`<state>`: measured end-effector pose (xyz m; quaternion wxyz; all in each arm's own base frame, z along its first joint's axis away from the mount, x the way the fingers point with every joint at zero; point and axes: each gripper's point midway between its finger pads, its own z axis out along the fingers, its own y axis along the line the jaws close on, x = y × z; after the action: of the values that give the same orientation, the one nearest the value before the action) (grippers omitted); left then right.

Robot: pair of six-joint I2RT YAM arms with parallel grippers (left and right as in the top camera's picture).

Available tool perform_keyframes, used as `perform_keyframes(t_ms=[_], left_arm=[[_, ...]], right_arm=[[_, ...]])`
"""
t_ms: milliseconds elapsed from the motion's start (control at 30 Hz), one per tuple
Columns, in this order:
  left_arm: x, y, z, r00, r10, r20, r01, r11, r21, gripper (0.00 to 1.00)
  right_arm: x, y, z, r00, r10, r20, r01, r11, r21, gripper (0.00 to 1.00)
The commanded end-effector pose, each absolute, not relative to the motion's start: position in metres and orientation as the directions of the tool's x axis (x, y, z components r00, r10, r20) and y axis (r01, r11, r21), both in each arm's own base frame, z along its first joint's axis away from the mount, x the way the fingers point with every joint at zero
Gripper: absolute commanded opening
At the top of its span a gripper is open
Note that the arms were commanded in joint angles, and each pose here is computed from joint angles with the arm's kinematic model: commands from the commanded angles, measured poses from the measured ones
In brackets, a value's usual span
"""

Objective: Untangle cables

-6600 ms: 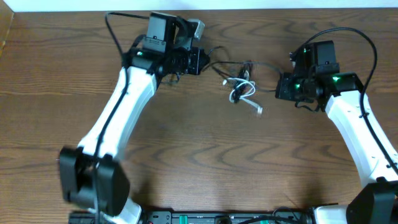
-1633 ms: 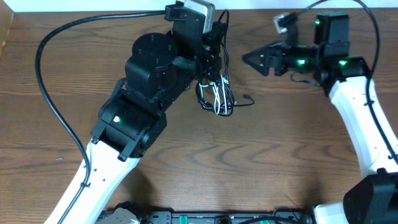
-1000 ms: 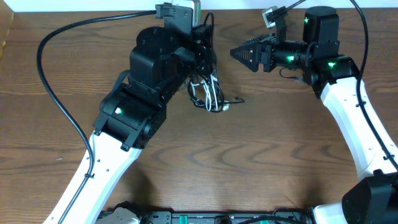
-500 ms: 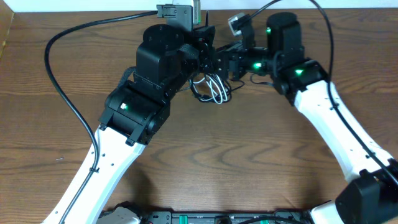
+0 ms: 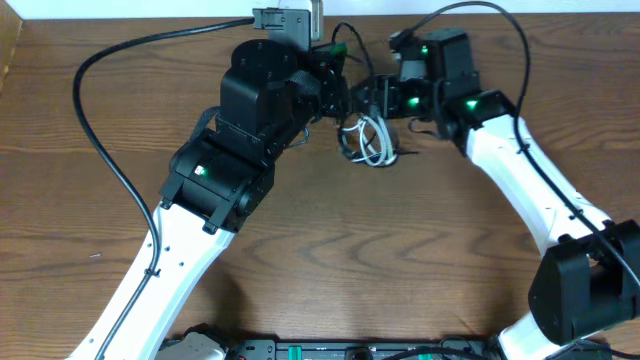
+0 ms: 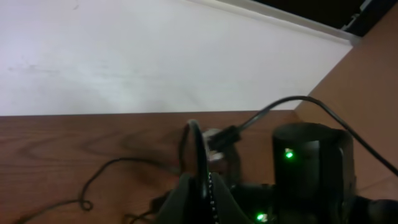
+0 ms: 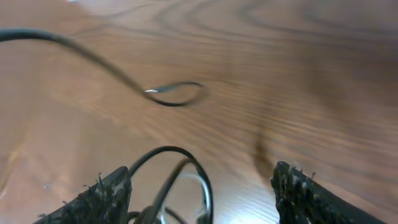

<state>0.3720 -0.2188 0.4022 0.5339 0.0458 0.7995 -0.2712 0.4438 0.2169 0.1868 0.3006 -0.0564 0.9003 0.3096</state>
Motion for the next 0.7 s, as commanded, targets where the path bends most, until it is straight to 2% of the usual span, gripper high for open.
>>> perform_keyframes(t_ms=[0,300,667], left_arm=[[0.368,-0.194,0.438,-0.33,-0.279,-0.902,0.336,0.858,-0.388,0.07],[0.357,-0.144,0.476,-0.214,-0.347,-0.913,0.287,0.871,-0.399,0.08],[0.338,-0.073,0.511,-0.063,-0.4,-0.914,0.177,0.897,-0.405,0.07]], right_arm=[[0.461,0.164,0.167,-0.811,0.154,-0.564,-0.117,0.902,0.415,0.69],[0.454,0.107,0.099,-0.893,0.22,-0.392,0.082,0.937,0.34,0.68],[0.449,0.085,0.046,-0.927,0.256,-0.275,0.168,0.937,0.307,0.67]])
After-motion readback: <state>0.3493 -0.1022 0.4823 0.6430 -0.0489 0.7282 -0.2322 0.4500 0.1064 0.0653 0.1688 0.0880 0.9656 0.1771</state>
